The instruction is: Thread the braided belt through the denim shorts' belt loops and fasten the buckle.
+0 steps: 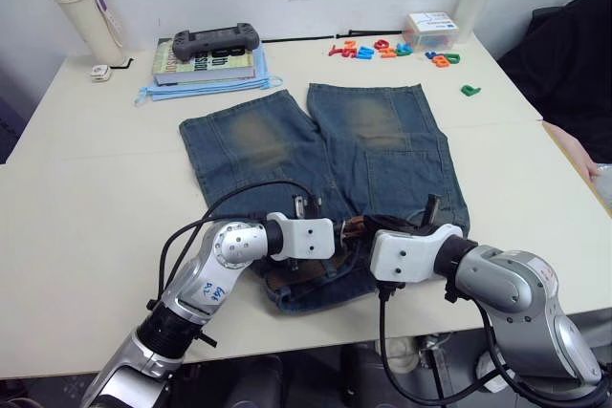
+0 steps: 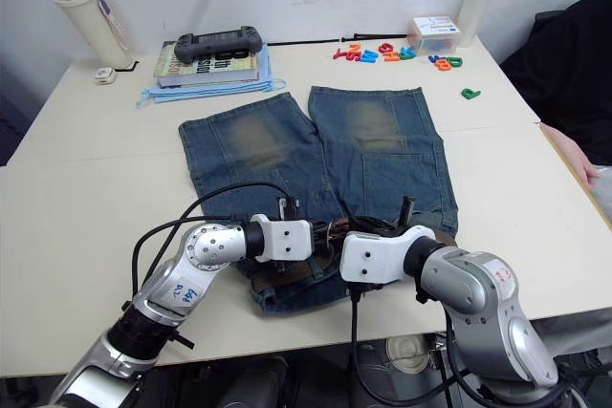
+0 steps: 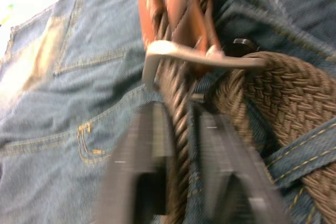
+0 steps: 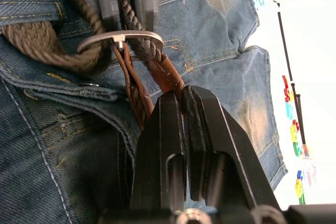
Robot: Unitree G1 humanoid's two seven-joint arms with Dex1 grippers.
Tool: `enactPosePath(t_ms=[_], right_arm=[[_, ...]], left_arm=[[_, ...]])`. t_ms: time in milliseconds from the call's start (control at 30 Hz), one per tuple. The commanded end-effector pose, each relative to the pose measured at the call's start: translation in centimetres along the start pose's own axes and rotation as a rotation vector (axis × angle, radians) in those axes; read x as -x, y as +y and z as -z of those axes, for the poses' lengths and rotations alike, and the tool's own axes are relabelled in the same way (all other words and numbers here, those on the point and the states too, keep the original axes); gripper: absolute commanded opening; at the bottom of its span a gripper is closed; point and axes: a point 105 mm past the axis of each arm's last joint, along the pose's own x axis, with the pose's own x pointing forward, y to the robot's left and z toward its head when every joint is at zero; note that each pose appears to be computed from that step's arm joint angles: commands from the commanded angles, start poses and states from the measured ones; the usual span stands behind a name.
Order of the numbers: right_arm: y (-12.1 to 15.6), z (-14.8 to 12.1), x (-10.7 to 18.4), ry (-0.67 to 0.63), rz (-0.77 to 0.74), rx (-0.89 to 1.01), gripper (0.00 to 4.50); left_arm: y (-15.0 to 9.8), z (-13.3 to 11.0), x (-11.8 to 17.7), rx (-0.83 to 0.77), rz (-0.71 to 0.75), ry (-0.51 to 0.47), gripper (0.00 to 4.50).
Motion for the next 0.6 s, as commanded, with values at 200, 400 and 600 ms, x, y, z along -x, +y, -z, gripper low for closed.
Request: enactPosePath(t_ms=[200, 400, 600], right_arm=[[-1.6, 0.6, 1.1, 0.032, 0.073, 0.03, 0.0], [-1.6, 0.9, 1.3, 0.042, 0.077, 0.026, 0.0], [-1.6, 1.2, 1.5, 0.051, 0.077, 0.023, 0.0]], left_arm=[[2.0, -1.6, 7.0, 0.413, -0.074, -0.262, 2.38], [-0.5, 0.0, 10.0, 0.634, 0.038, -0.227, 2.38], [-1.6, 0.1, 9.1, 0.711, 0.066, -0.236, 2.38]])
